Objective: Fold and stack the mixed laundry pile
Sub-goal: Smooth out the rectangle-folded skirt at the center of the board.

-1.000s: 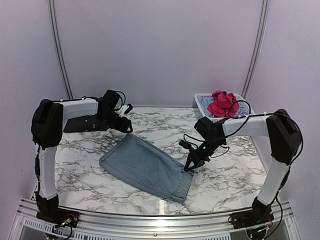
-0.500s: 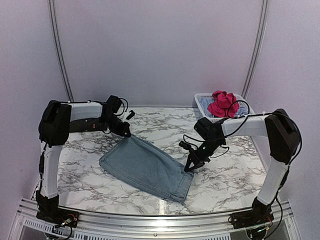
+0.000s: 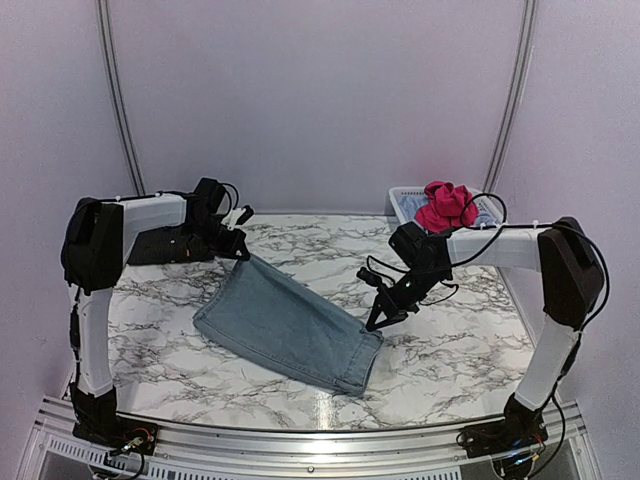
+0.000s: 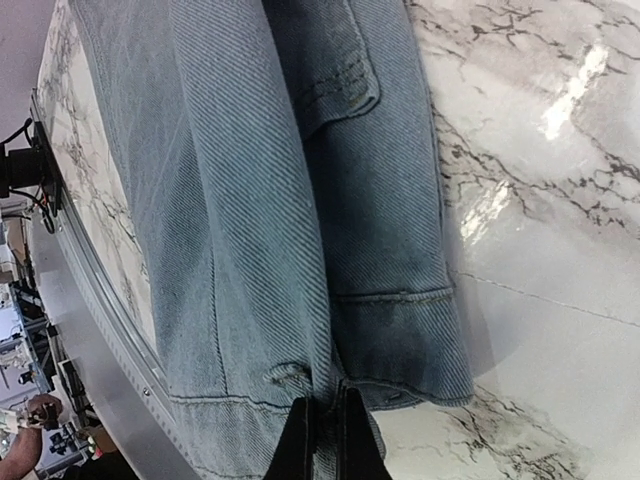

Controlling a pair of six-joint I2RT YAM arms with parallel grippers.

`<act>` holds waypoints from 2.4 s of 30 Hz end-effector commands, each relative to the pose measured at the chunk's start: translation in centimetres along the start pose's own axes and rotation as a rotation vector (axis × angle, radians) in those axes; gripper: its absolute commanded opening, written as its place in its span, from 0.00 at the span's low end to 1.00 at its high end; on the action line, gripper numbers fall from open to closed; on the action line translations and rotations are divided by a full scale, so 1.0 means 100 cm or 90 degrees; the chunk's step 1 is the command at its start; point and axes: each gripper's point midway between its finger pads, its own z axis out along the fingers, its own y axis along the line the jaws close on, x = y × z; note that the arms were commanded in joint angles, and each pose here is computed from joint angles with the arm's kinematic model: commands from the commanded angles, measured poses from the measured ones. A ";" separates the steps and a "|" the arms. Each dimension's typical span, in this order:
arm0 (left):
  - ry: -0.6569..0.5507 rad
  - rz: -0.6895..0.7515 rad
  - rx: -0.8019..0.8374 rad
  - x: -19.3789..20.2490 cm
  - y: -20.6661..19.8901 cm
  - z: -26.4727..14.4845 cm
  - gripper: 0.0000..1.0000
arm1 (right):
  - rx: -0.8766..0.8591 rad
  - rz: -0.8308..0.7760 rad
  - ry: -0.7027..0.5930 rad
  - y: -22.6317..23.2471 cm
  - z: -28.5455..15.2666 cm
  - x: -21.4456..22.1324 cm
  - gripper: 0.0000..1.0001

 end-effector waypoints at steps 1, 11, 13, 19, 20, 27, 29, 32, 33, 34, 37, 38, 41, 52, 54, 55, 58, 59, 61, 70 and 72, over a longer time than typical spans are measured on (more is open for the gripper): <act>-0.030 -0.021 -0.025 -0.020 0.015 -0.005 0.00 | 0.032 0.007 -0.021 -0.016 -0.012 -0.016 0.00; -0.006 -0.081 -0.076 -0.013 0.050 0.040 0.00 | 0.079 0.030 -0.021 -0.061 0.016 -0.042 0.00; -0.006 -0.096 -0.099 -0.013 0.058 0.044 0.06 | 0.093 0.040 -0.008 -0.072 0.026 -0.038 0.00; -0.073 -0.101 -0.150 -0.037 0.053 -0.009 0.75 | 0.103 0.066 0.041 -0.089 0.047 -0.005 0.00; -0.079 -0.101 -0.154 -0.036 0.049 -0.021 0.85 | 0.101 0.072 0.050 -0.090 0.049 0.003 0.00; -0.076 -0.121 -0.095 0.024 -0.016 -0.070 0.99 | 0.077 0.115 0.075 -0.074 0.051 0.063 0.00; -0.054 -0.110 -0.073 0.055 -0.047 -0.069 0.99 | 0.069 0.123 0.085 -0.066 0.052 0.080 0.00; -0.002 -0.099 -0.049 0.109 -0.091 -0.049 0.99 | 0.034 0.137 0.091 -0.047 0.055 0.099 0.00; 0.011 -0.106 -0.049 0.125 -0.099 -0.042 0.99 | 0.020 0.141 0.092 -0.040 0.055 0.104 0.00; 0.022 -0.119 -0.045 0.140 -0.103 -0.034 0.99 | 0.005 0.143 0.090 -0.033 0.056 0.108 0.00; 0.030 -0.164 -0.052 0.162 -0.099 -0.018 0.99 | -0.041 0.150 0.099 -0.014 0.057 0.121 0.00; 0.030 -0.165 -0.068 0.163 -0.093 -0.014 0.99 | -0.059 0.146 0.100 -0.008 0.058 0.124 0.00; 0.048 -0.138 -0.109 0.154 -0.079 0.007 0.99 | -0.116 0.142 0.108 0.013 0.061 0.130 0.00; 0.024 -0.013 -0.177 0.040 -0.035 0.042 0.99 | -0.202 0.048 0.069 0.069 0.045 0.066 0.31; -0.029 0.006 -0.175 0.009 -0.040 0.016 0.99 | -0.177 0.028 0.039 0.072 0.027 0.051 0.40; -0.058 0.021 -0.172 -0.005 -0.047 -0.001 0.99 | -0.168 0.018 0.019 0.073 0.018 0.043 0.42; -0.140 0.058 -0.160 -0.032 -0.073 -0.056 0.99 | -0.157 -0.007 -0.050 0.077 -0.010 0.013 0.44; -0.163 0.066 -0.163 -0.035 -0.079 -0.071 0.99 | -0.153 -0.014 -0.069 0.077 -0.015 0.003 0.45; -0.198 0.063 -0.154 -0.035 -0.091 -0.097 0.99 | -0.157 -0.034 -0.081 0.081 -0.018 -0.010 0.46; -0.257 -0.049 0.135 0.029 -0.167 -0.140 0.99 | -0.266 -0.087 0.003 0.122 0.031 -0.017 0.46; -0.237 -0.025 0.142 0.057 -0.185 -0.128 0.99 | -0.280 -0.083 0.035 0.119 0.050 -0.002 0.45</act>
